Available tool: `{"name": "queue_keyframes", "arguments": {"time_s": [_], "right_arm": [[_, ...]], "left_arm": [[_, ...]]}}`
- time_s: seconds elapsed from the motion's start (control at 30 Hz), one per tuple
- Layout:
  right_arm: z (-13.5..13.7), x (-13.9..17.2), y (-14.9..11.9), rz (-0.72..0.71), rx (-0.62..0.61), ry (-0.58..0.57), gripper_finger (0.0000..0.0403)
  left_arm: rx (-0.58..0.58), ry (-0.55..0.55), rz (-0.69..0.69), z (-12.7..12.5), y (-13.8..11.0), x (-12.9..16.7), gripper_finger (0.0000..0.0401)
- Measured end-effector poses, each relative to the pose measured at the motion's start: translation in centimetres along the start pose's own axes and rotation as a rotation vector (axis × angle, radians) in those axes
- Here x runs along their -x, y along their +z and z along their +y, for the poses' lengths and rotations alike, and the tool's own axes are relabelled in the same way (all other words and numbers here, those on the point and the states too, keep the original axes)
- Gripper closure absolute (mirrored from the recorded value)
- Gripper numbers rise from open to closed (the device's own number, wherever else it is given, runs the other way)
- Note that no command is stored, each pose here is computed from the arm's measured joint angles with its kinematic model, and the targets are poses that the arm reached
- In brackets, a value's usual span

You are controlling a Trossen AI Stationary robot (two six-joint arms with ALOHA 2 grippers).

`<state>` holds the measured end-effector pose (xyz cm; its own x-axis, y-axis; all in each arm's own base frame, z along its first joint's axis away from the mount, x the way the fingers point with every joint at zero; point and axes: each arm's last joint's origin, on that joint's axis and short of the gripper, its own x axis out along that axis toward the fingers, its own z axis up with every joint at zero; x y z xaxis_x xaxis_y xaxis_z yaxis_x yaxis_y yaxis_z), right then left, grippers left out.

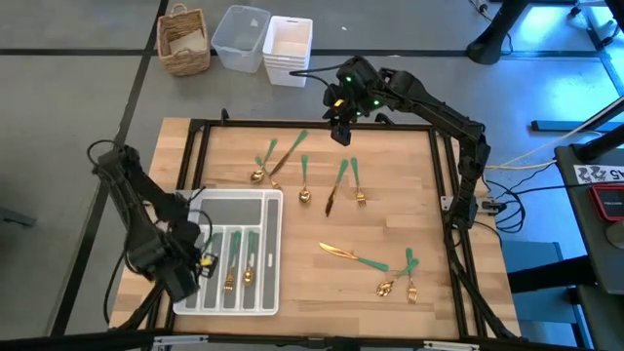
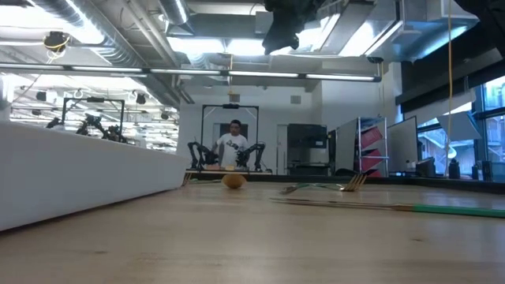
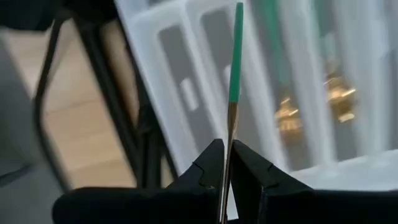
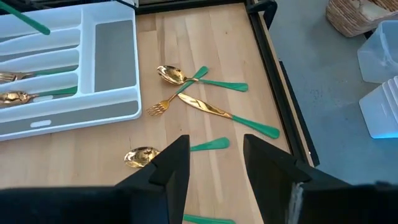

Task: Sort silverware
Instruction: Put the green knife on the silverware tray

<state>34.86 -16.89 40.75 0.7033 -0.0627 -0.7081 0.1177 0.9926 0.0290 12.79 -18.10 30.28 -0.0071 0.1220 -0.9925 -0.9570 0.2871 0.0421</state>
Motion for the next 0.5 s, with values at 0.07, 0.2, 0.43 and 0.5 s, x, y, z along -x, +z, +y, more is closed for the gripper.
{"name": "queue_keyframes", "arguments": {"time_s": [0.07,0.2,0.43,0.5], "right_arm": [[0.0,0.0,0.0,-0.004,-0.003,0.015,0.0249],[0.1,0.0,0.0,-0.008,-0.004,0.032,0.0249],[0.1,0.0,0.0,-0.008,-0.004,0.033,0.0249],[0.1,0.0,0.0,-0.008,-0.004,0.033,0.0249]], "left_arm": [[-0.016,0.043,-0.015,-0.6,-1.0,-0.9,0.0387],[-0.025,0.108,-0.07,-1.7,-2.2,-2.5,0.0387],[-0.009,0.222,-0.156,-3.9,-3.5,-5.6,0.0387],[0.001,0.257,-0.18,-4.6,-3.7,-6.6,0.0387]]}}
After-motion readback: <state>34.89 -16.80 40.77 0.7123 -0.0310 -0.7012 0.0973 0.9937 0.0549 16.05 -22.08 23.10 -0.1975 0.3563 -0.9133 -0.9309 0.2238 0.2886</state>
